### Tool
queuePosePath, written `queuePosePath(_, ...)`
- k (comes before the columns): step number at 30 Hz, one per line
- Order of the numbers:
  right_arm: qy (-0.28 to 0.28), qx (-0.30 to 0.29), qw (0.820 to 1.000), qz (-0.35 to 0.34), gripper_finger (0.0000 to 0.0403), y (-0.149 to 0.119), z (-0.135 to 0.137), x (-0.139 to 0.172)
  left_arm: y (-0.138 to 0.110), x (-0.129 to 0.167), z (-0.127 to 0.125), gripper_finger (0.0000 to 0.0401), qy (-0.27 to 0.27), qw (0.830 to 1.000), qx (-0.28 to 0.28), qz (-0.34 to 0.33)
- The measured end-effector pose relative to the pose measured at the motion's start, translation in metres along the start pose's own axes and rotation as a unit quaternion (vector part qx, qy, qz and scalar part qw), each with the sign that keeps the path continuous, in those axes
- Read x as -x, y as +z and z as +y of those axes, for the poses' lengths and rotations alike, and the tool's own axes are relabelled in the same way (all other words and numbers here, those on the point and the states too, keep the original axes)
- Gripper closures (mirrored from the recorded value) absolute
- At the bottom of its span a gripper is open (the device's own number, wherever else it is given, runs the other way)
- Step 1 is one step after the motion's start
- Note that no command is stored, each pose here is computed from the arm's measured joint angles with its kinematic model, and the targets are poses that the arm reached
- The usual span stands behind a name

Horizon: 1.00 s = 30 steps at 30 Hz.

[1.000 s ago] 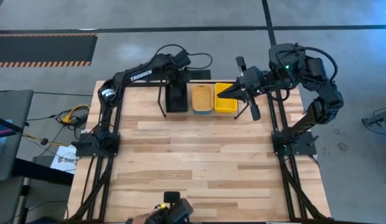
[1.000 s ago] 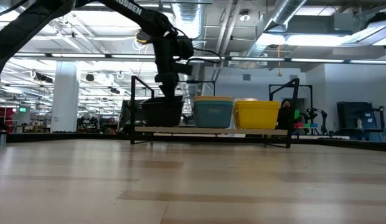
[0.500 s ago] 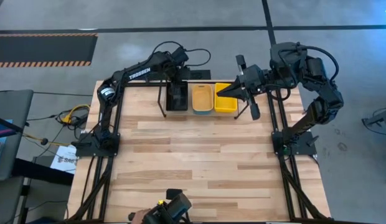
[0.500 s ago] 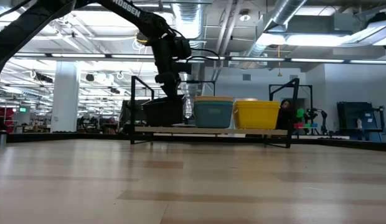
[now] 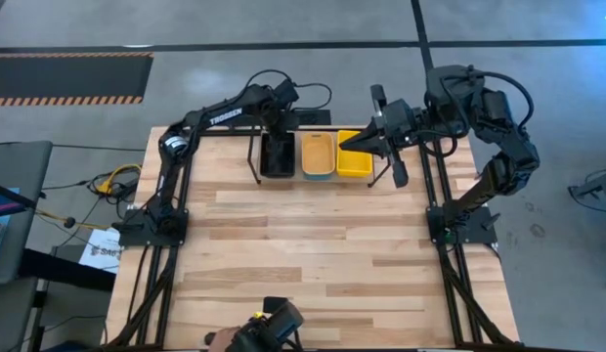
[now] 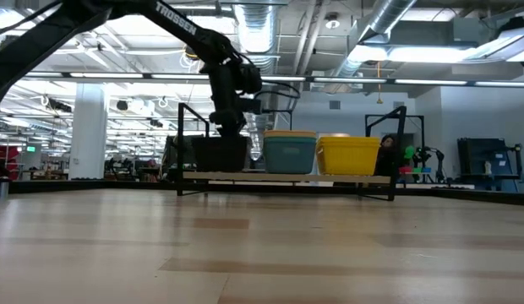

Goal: Stack baskets on shelf by color
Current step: Adjust all bins on the shelf

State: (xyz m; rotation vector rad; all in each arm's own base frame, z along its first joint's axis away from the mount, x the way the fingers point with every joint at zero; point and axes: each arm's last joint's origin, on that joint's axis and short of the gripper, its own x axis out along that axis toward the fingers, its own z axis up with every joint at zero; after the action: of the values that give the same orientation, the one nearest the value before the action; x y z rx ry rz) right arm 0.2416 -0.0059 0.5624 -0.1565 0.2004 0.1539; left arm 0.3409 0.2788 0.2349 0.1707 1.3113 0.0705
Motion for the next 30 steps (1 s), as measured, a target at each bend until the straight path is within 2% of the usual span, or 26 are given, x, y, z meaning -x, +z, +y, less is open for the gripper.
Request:
queuePosePath(5,-0.001,0.0,1.0,-0.002,0.0401,0.0004,-0.0002,-0.0002,0.0053,-0.0032,0.0006,0.0401,0.01,1.0,-0.008,-0.009)
queuePosePath(15,-0.001,0.001,1.0,-0.005,0.0401,0.001,-0.0003,-0.0002,0.0035,-0.0053,0.005,0.0397,0.006,1.0,0.018,-0.021)
queuePosePath(19,-0.001,0.002,1.0,-0.006,0.0401,0.0011,-0.0003,-0.0002,0.0046,-0.0061,0.0035,0.037,0.003,1.0,0.022,-0.021)
queuePosePath(30,-0.001,0.002,1.0,-0.003,0.0401,0.0006,-0.0002,-0.0002,0.0104,-0.0067,0.0003,0.0267,0.019,0.999,0.027,-0.021)
